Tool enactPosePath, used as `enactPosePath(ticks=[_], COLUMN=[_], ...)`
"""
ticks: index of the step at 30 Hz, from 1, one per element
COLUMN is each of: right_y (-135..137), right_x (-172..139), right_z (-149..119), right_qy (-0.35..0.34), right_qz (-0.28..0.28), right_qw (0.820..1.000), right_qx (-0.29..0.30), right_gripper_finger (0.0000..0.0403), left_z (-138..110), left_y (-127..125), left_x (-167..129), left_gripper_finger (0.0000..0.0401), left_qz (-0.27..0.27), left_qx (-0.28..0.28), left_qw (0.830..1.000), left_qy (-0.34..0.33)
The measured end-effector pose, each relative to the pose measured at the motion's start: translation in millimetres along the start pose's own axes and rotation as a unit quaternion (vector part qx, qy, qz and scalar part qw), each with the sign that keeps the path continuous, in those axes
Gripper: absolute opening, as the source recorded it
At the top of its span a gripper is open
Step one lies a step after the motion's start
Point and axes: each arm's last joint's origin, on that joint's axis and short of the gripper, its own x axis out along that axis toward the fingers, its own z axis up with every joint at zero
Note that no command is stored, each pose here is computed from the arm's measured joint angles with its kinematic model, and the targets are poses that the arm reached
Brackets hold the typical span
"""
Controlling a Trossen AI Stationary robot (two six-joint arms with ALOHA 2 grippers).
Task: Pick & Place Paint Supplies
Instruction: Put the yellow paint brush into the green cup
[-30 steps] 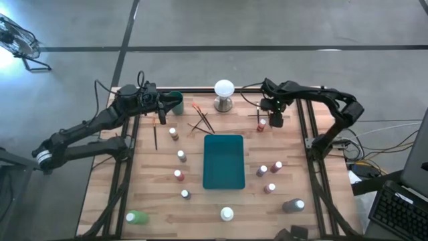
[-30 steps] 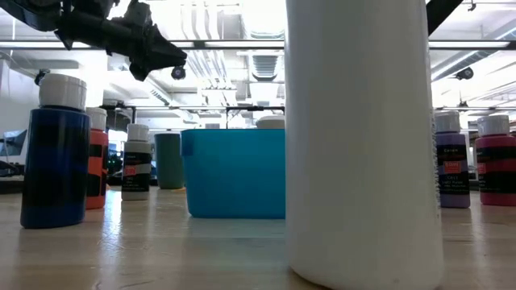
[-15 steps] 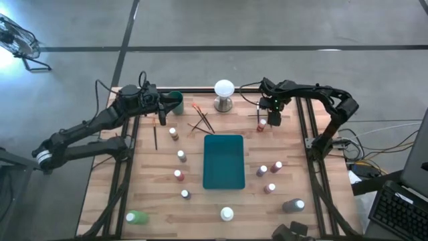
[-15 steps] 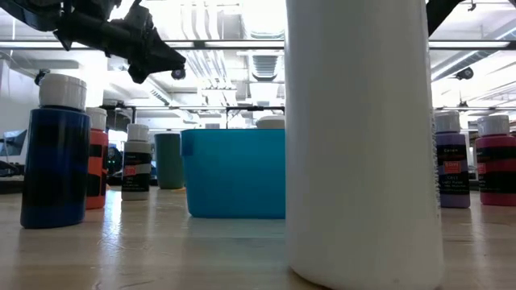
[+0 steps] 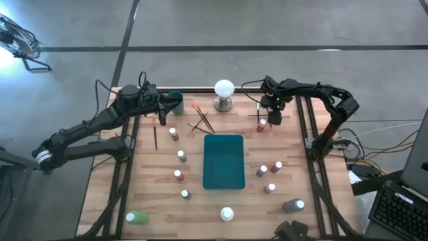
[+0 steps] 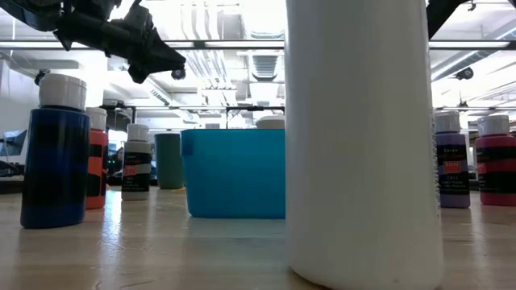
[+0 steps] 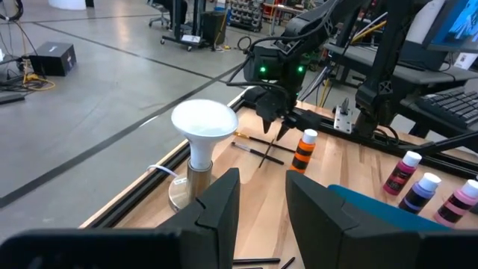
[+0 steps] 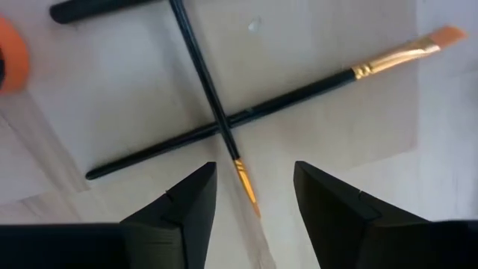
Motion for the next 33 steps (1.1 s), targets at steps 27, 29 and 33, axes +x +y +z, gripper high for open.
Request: enactPosePath(ticks=[27,29,33], right_y=[3,3,2], right_x=[10,11,11], right_z=[-5,-6,-6], right_qy=[-0.004,-0.004,-0.004], right_qz=[-0.002,-0.001,0.003], right_qw=[1.0,1.0,1.0], right_qx=[-0.002,-0.001,0.0], right_gripper_finger=[0.0144,0.0131,0.0095], left_z=[0,0,0], left_y=[0,0,0], left_x=[0,0,0], left_gripper_finger=[0.0115,0.0115,0.0115], left_qz=[0.0,0.0,0.0], left_qx=[0.001,0.001,0.0], left_qw=[1.0,1.0,1.0], left_qy=[0.001,0.001,0.001])
